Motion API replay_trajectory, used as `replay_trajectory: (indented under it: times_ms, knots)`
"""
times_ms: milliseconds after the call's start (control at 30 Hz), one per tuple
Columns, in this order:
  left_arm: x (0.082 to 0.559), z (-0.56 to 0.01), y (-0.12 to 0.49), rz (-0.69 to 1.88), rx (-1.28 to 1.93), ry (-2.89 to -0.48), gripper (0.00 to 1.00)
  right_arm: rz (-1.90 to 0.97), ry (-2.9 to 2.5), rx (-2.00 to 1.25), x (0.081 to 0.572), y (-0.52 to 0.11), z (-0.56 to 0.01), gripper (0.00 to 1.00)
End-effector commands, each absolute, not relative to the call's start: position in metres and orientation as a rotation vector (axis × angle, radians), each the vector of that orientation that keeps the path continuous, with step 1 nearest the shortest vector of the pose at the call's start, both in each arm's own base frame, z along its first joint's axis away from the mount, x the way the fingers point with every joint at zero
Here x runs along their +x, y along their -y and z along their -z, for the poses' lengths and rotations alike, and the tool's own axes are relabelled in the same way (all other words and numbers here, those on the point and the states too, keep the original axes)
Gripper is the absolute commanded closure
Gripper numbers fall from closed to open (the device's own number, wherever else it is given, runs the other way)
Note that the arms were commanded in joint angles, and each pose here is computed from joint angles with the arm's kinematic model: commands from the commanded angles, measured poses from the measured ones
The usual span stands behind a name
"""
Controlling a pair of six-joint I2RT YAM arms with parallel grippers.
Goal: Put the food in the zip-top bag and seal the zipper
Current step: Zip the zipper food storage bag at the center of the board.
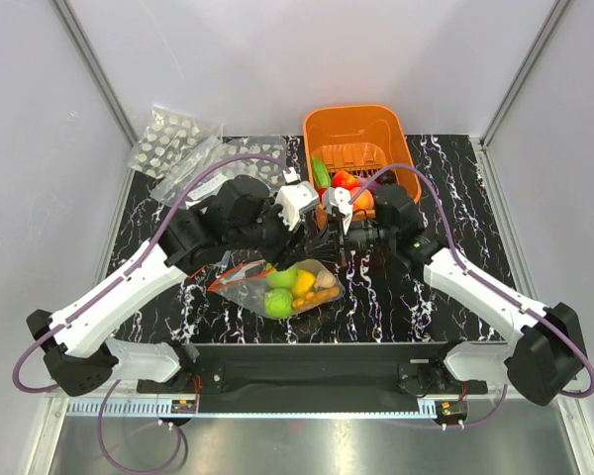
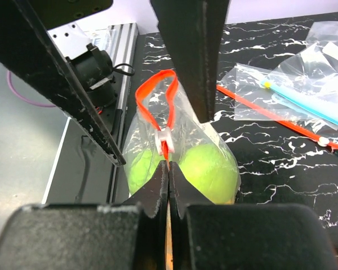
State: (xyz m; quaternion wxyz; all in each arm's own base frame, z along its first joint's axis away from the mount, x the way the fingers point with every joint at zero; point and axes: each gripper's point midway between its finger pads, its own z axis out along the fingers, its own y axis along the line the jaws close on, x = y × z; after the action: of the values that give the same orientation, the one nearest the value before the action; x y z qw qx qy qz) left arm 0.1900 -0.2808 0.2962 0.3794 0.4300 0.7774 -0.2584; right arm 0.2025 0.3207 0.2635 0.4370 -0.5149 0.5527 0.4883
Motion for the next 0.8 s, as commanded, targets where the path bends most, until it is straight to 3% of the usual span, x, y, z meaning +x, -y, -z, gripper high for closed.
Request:
replay_trajectory:
  times_ms: [0, 133, 400, 600, 633, 767]
  knots:
    - [0.189, -0.312, 0.283, 0.681, 1.092, -1.916, 0.42, -1.237, -1.304, -1.296, 0.201, -0.324, -0.287, 1.00]
    - [0.189, -0.312, 0.284, 0.683, 1.092, -1.912, 0.43, -1.247, -1.288, -1.305, 0.198, -0.322, -0.290, 1.00]
    - [0.187, -0.306, 0.290, 0.703, 1.124, -1.932, 0.68, -1.239, -1.281, -1.309, 0.194, -0.320, -0.292, 1.00]
    - [0.184, -0.296, 0.293, 0.701, 1.156, -1.947, 0.76, -1.229, -1.290, -1.305, 0.194, -0.318, -0.290, 1.00]
    - [0.185, -0.296, 0.292, 0.695, 1.151, -1.951, 0.85, -1.228, -1.289, -1.305, 0.194, -0.318, -0.290, 1.00]
    - [0.186, -0.294, 0.291, 0.680, 1.138, -1.959, 0.98, -1.210, -1.307, -1.280, 0.197, -0.317, -0.288, 1.00]
